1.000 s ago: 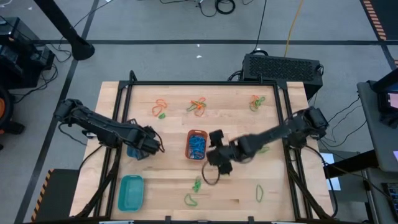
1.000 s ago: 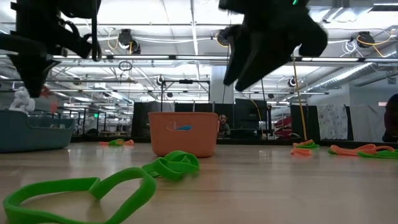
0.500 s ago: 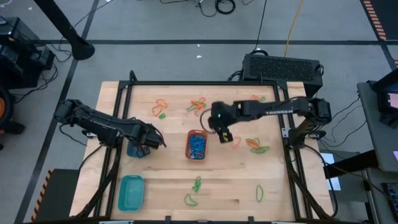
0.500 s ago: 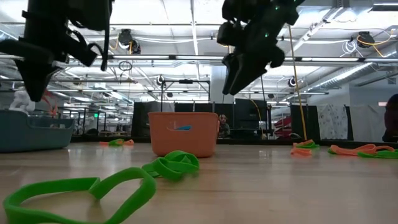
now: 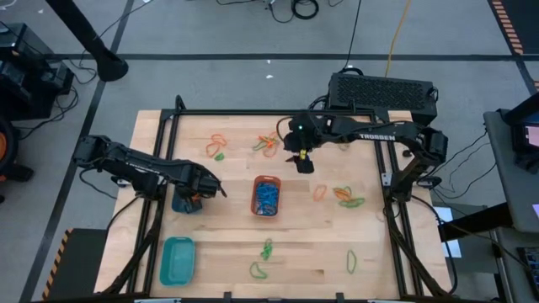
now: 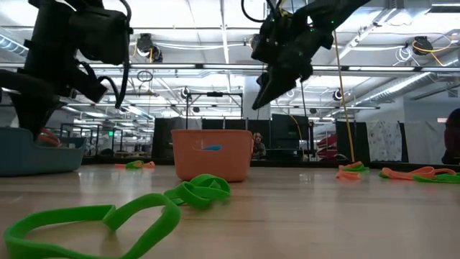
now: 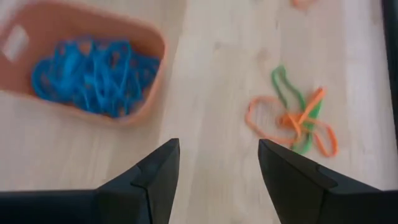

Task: Sort rubber bands into baskets
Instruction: Put the orange rubber band into the blue bin

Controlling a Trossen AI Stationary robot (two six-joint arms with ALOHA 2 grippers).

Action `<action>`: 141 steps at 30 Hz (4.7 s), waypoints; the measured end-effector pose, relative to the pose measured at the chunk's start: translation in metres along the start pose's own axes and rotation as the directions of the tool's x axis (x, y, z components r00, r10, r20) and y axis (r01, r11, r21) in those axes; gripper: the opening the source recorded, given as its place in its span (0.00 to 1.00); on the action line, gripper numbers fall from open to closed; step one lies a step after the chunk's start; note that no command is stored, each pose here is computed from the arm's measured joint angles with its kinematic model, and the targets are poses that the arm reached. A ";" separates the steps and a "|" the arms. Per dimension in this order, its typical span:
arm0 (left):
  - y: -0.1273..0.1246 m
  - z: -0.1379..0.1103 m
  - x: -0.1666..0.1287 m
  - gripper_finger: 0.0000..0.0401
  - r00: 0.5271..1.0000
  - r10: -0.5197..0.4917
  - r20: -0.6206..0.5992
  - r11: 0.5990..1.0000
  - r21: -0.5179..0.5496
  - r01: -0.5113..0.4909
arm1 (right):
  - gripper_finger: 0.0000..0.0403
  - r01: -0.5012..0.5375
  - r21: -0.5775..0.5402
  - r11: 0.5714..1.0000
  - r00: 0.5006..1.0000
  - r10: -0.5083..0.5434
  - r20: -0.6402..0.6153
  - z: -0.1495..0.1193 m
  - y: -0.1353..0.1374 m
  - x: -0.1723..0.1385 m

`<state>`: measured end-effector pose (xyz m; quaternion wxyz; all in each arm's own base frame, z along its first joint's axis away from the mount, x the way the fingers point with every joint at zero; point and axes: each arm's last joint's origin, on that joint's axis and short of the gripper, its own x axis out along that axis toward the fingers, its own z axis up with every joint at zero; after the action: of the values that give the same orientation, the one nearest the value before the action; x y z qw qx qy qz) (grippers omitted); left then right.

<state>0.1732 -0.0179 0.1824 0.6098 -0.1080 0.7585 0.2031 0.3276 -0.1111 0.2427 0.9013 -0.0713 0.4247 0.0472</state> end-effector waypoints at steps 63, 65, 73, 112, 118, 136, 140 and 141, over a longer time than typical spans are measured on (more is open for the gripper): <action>0.058 0.037 -0.009 0.44 -0.170 -0.317 0.933 0.944 0.328 0.037 | 0.52 0.060 0.429 0.901 0.992 -0.101 0.073 -0.061 -0.104 0.006; 0.056 0.038 -0.005 0.44 -0.150 -0.331 0.932 0.939 0.340 0.043 | 0.52 0.047 0.438 0.898 0.992 -0.092 0.082 -0.060 -0.104 0.022; 0.056 0.040 -0.001 0.44 -0.130 -0.327 0.936 0.944 0.331 0.006 | 0.52 0.012 0.460 0.888 0.993 -0.065 0.101 -0.052 -0.108 0.055; 0.057 0.040 -0.004 0.44 -0.165 -0.324 0.932 0.944 0.330 0.009 | 0.48 0.223 0.375 0.900 0.972 -0.177 -0.153 -0.050 -0.085 0.117; 0.058 0.040 -0.005 0.44 -0.177 -0.322 0.930 0.945 0.328 0.005 | 0.46 0.223 0.375 0.900 0.972 -0.177 -0.154 -0.050 -0.085 0.118; 0.057 0.040 -0.003 0.44 -0.150 -0.327 0.933 0.943 0.332 0.010 | 0.02 0.256 0.370 0.893 0.966 -0.226 -0.124 -0.047 -0.093 0.111; 0.057 0.040 -0.002 0.44 -0.146 -0.340 0.929 0.938 0.345 0.011 | 0.01 0.264 0.365 0.893 0.964 -0.252 -0.081 -0.037 -0.093 0.096; 0.056 0.040 -0.002 0.44 -0.146 -0.345 0.927 0.936 0.351 0.010 | 0.01 0.265 0.362 0.894 0.964 -0.258 -0.069 -0.033 -0.093 0.091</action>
<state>0.1859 0.0501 0.1875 0.9972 0.0455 0.0422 0.0415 0.3737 -0.2063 0.1597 0.8926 0.0418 0.4212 -0.1555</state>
